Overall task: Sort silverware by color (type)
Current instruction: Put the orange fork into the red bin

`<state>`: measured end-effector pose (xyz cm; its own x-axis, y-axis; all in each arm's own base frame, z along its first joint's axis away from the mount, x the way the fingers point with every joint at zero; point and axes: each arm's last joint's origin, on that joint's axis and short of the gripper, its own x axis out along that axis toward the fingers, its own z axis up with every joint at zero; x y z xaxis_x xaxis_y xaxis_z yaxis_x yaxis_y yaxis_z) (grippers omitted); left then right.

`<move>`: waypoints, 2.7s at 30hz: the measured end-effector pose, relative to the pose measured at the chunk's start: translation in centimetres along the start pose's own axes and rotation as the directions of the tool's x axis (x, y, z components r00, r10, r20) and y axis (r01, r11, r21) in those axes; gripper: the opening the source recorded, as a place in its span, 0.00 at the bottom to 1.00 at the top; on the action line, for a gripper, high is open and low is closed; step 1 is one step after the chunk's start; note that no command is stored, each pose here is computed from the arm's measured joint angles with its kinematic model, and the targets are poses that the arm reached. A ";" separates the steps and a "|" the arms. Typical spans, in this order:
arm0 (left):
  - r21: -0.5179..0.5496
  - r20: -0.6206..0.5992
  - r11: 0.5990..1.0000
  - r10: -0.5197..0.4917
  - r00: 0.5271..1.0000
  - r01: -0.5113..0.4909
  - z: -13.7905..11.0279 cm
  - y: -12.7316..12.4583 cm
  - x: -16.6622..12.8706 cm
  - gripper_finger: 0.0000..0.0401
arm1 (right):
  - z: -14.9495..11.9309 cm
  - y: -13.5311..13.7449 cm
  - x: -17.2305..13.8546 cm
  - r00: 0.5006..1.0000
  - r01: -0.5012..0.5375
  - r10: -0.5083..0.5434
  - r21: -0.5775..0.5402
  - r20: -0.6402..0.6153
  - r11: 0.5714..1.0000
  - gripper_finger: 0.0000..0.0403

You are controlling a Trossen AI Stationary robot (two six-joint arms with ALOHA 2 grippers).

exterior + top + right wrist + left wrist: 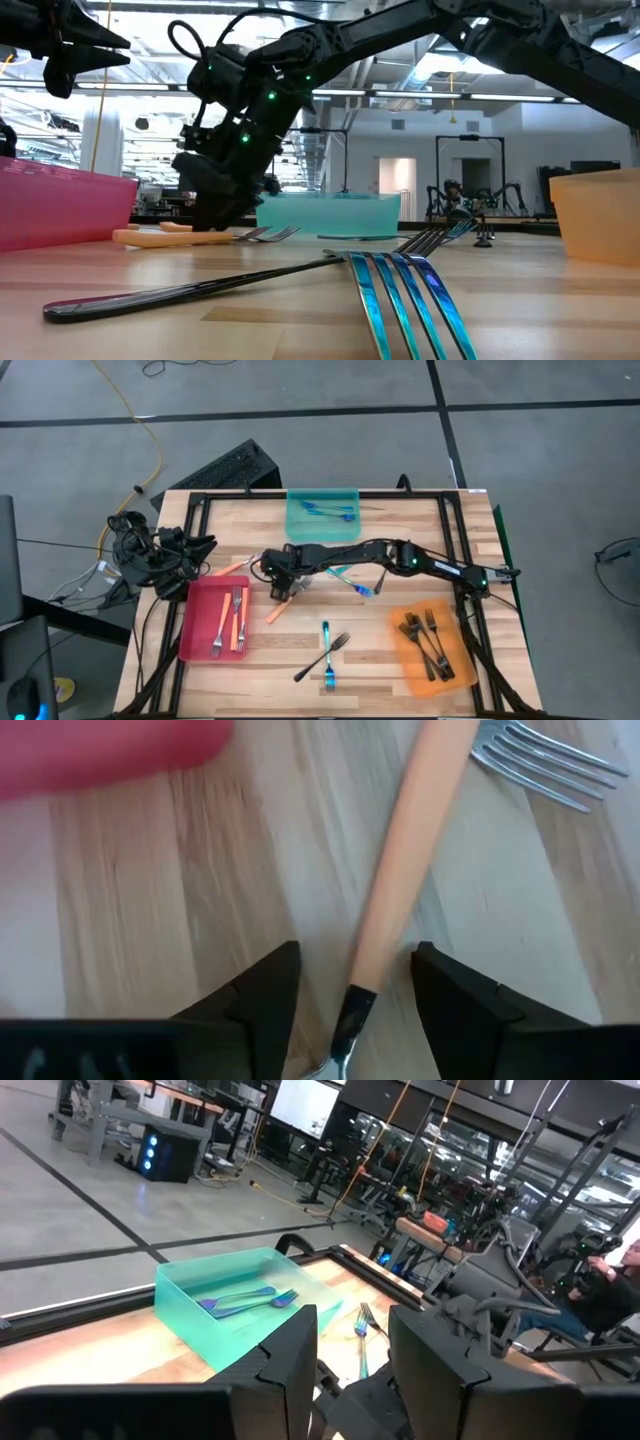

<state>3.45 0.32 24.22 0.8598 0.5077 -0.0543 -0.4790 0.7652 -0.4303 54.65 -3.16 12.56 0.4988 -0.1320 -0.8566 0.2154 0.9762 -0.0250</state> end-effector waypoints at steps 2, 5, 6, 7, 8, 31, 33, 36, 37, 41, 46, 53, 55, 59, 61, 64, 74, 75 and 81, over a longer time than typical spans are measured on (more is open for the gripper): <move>-0.001 0.000 1.000 0.000 1.000 0.000 0.0 0.0 0.0 0.28 | -0.1 -0.1 0.0 1.000 0.006 -0.006 0.008 -0.009 1.000 0.48; -0.001 0.001 1.000 0.001 1.000 -0.001 0.0 0.0 0.0 0.28 | -0.3 -0.1 0.1 1.000 0.008 -0.007 0.025 -0.024 1.000 0.37; 0.000 0.001 1.000 0.001 1.000 -0.001 0.0 0.0 0.0 0.28 | -0.3 -0.1 0.2 1.000 0.009 -0.008 0.034 -0.027 0.999 0.33; 0.000 0.001 1.000 0.001 1.000 -0.001 0.0 0.0 0.0 0.28 | -0.4 -0.1 0.2 0.999 0.009 -0.008 0.045 -0.031 0.999 0.28; -0.001 0.001 1.000 0.001 1.000 -0.001 0.0 0.0 0.0 0.28 | -0.4 -0.2 0.2 0.999 0.008 -0.007 0.056 -0.034 0.998 0.23; 0.000 0.001 1.000 0.002 1.000 -0.002 0.0 0.0 0.0 0.28 | 1.0 -0.2 -1.5 1.000 0.030 -0.029 0.082 -0.012 0.996 0.13; 0.000 0.001 1.000 0.002 1.000 -0.002 0.0 0.0 0.0 0.28 | 1.1 -0.2 -1.7 0.999 0.032 -0.031 0.082 -0.009 0.996 0.13; 0.000 0.001 1.000 0.002 1.000 -0.002 0.0 0.0 0.0 0.28 | 1.0 -0.3 -1.7 0.998 0.053 -0.052 0.081 -0.018 0.995 0.13; 0.001 0.001 1.000 0.002 1.000 -0.002 0.0 0.0 0.0 0.28 | 1.0 -0.3 -1.8 0.998 0.062 -0.060 0.079 -0.019 0.995 0.13; 0.001 0.001 1.000 0.002 1.000 -0.002 0.0 0.0 0.0 0.28 | 1.0 -0.2 -1.9 0.998 0.064 -0.063 0.074 -0.016 0.995 0.13; 0.001 0.001 1.000 0.002 1.000 -0.002 0.0 0.0 0.0 0.28 | 1.3 0.2 -2.3 0.997 0.077 -0.078 0.051 0.001 0.996 0.13; 0.000 0.009 1.000 0.010 1.000 -0.010 0.0 0.0 0.0 0.28 | 2.4 0.1 -5.0 0.994 0.097 -0.099 0.043 0.052 0.994 0.13; 0.000 0.012 1.000 0.013 1.000 -0.013 0.0 0.0 0.0 0.28 | 2.9 0.1 -5.4 0.991 0.092 -0.096 0.049 0.089 0.995 0.13; 0.000 0.014 1.000 0.015 1.000 -0.015 0.0 0.1 0.0 0.28 | 3.7 0.5 -6.9 0.985 0.083 -0.084 0.008 0.151 0.996 0.13; -0.001 0.014 1.000 0.015 1.000 -0.015 0.0 0.0 0.0 0.28 | 3.9 1.1 -7.4 0.982 0.077 -0.072 -0.024 0.172 0.997 0.13; -0.001 0.015 1.000 0.016 1.000 -0.016 0.0 0.1 0.0 0.28 | 4.0 2.2 -7.7 0.980 0.069 -0.050 -0.096 0.194 0.993 0.13; -0.001 0.017 1.000 0.018 1.000 -0.018 0.0 0.1 0.0 0.28 | 4.7 6.1 -8.8 0.932 0.203 -0.053 -0.396 0.358 0.896 0.13; -0.001 0.017 1.000 0.018 1.000 -0.018 0.0 0.1 0.0 0.28 | 4.8 6.6 -8.9 0.925 0.218 -0.046 -0.427 0.378 0.878 0.13; -0.001 0.017 1.000 0.018 1.000 -0.018 0.0 0.1 0.0 0.28 | 5.3 8.8 -9.8 0.880 0.330 0.007 -0.621 0.476 0.711 0.13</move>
<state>3.41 0.38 24.23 0.8479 0.5281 -0.0468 -0.4942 0.7554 -0.4303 56.09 5.80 23.41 0.8397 -0.1907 -0.5085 -0.2035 0.7575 -0.6203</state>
